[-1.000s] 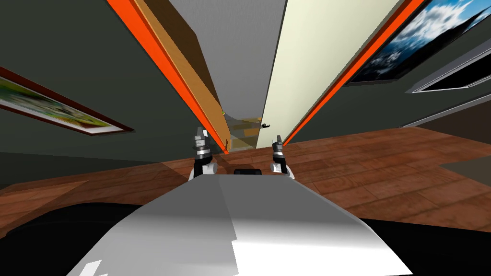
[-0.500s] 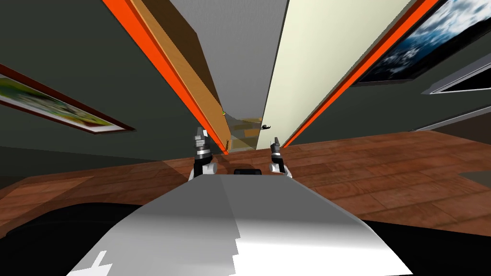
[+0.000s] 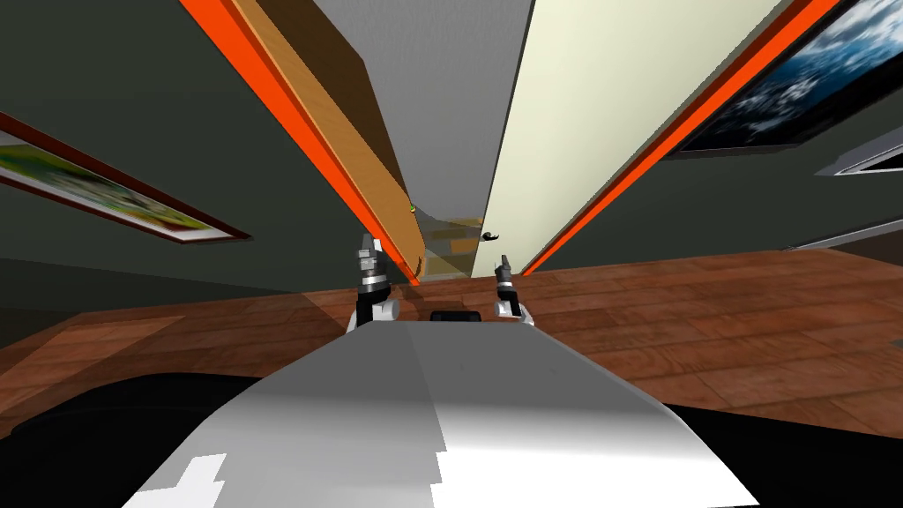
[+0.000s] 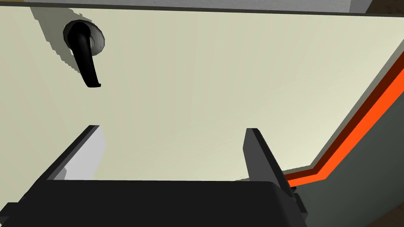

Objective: Push the door open

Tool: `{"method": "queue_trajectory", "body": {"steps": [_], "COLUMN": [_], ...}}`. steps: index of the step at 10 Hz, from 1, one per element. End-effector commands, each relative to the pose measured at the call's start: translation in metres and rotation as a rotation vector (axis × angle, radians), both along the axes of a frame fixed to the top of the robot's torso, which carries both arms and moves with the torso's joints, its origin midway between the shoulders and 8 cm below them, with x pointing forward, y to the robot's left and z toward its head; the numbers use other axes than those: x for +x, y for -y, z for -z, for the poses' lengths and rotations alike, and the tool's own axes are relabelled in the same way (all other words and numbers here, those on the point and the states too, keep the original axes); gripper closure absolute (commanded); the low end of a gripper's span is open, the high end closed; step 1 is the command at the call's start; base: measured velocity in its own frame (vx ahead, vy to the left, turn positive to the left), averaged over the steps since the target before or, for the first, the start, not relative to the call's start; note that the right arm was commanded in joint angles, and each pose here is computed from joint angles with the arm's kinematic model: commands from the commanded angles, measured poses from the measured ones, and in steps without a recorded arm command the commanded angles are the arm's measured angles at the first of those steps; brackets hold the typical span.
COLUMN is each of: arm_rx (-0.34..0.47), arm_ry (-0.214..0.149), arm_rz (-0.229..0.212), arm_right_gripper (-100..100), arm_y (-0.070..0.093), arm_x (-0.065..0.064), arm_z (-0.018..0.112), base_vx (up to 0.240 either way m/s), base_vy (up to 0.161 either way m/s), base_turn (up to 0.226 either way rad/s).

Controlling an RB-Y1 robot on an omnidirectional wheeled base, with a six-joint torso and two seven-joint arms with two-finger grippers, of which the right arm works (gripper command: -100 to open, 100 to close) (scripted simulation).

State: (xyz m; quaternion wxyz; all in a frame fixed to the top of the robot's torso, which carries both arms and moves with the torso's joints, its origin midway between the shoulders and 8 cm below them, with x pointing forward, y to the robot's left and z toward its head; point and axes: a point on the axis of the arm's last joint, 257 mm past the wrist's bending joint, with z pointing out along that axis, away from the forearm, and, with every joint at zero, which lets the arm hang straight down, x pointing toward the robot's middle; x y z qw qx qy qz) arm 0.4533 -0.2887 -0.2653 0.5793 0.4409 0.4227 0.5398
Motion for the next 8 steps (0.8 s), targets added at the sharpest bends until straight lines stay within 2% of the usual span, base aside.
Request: {"method": "queue_trajectory", "body": {"steps": [1,3,8], "arm_rx": [0.003,0.009,0.019], "arm_ry": [-0.014,-0.035,-0.118], "arm_rz": [-0.002,-0.012,-0.026], "arm_right_gripper": [-100,-100,-100], "arm_y": [0.001,-0.001,0.001], "arm_x": [0.002,0.006,0.01], "arm_z": [0.007,0.02,0.063], "base_vx": [0.045,0.055,0.088], "base_vy": [-0.043,-0.062,-0.086], "base_turn": [0.025,0.052,0.072]}}
